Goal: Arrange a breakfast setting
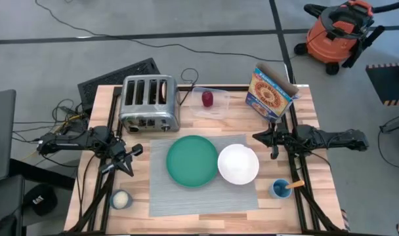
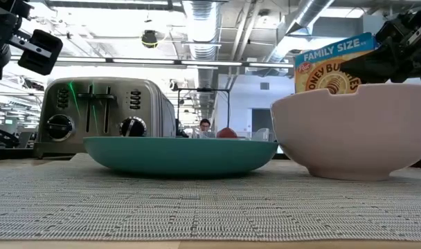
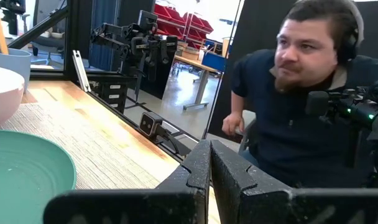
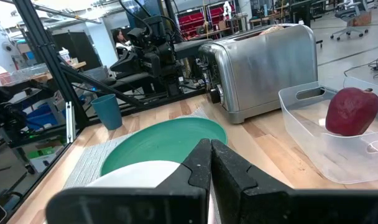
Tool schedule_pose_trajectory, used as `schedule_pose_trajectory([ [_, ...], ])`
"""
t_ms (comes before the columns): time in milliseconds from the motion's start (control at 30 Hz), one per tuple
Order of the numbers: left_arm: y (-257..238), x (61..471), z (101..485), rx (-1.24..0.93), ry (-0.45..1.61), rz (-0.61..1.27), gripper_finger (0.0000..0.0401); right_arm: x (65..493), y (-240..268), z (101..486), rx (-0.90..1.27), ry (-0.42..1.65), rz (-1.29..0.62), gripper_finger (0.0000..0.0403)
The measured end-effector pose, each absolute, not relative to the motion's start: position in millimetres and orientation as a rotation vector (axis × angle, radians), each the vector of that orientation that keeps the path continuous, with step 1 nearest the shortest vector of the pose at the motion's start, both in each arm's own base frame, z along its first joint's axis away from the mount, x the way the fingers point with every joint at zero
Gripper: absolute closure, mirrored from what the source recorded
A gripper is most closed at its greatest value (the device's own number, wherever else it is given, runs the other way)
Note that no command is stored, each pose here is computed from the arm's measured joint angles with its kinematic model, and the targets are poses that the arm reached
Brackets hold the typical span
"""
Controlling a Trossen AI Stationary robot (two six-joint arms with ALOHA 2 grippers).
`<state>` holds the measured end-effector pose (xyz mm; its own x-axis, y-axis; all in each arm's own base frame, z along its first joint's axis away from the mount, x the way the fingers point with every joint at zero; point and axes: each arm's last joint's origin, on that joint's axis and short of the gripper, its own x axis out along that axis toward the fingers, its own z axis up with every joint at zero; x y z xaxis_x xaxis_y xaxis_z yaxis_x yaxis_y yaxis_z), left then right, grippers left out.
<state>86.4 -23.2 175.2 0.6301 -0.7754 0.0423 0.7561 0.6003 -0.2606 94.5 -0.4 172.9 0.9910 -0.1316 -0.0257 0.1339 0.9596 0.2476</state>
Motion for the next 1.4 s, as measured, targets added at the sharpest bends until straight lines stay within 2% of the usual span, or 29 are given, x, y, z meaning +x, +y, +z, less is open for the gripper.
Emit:
schedule_pose_trajectory([
  [1133, -22.8, 86.8, 175.3, -0.221, 0.052, -0.868, 0.0401, 94.5, -0.4, 172.9, 0.252, 0.008, -0.134, 0.0364],
  [1233, -19.1, 90.5, 175.9, -0.129, -0.014, -0.685, 0.0401, 94.5, -0.4, 172.9, 0.252, 0.009, -0.135, 0.0364],
  [1400, -1.4, 96.9, 177.9, -0.231, -0.085, -0.031, 0.0401, 94.6, -0.4, 172.7, 0.252, 0.009, -0.134, 0.0364],
])
